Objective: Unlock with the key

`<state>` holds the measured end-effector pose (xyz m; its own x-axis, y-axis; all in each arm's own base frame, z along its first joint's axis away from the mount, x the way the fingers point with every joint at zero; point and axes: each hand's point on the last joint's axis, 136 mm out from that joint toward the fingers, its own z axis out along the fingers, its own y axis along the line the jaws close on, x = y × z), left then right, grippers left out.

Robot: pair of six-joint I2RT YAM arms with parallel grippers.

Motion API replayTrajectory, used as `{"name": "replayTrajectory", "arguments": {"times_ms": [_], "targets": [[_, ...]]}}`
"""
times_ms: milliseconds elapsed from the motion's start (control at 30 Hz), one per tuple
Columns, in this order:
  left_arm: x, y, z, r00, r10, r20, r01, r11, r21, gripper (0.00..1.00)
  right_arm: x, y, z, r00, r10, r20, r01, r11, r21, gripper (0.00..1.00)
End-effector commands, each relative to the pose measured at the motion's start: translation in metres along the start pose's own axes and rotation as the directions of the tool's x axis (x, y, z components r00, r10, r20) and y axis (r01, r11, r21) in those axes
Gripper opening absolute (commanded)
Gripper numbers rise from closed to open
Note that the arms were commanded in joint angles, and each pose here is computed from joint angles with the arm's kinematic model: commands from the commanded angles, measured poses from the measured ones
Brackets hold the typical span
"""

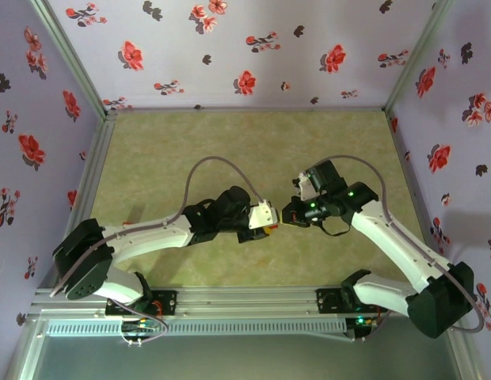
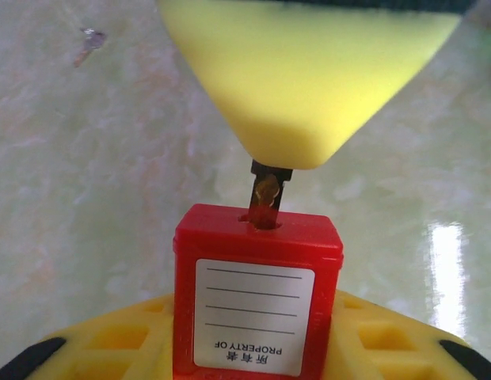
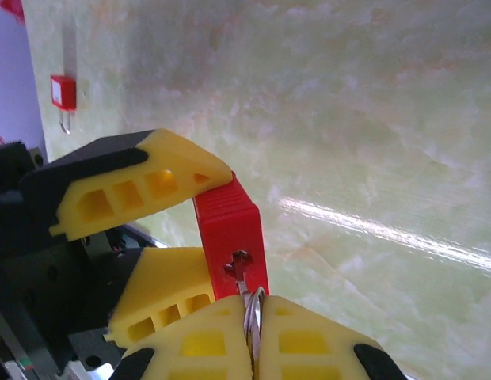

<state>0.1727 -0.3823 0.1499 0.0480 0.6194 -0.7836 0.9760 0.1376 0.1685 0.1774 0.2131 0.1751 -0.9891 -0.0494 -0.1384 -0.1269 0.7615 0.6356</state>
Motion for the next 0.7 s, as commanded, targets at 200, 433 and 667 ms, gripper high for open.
{"name": "replayTrajectory", "arguments": {"times_ms": [200,433,667], "targets": [[-0.191,-0.013,-0.078,0.733,0.108,0.672,-0.173,0.984,0.031,0.00,-0.028,0.040,-0.009,0.975,-0.211,0.062,0.216,0.973,-0.083,0.00],[-0.195,-0.008,-0.087,0.721,0.168,0.672,-0.178,0.982,-0.055,0.00,-0.022,0.048,-0.022,0.990,-0.133,0.038,0.136,0.984,-0.113,0.00],[-0.215,-0.032,-0.083,0.658,0.412,0.630,-0.313,0.911,-0.270,0.00,-0.018,0.050,-0.015,1.000,-0.011,0.018,0.014,0.985,-0.170,0.00]]}}
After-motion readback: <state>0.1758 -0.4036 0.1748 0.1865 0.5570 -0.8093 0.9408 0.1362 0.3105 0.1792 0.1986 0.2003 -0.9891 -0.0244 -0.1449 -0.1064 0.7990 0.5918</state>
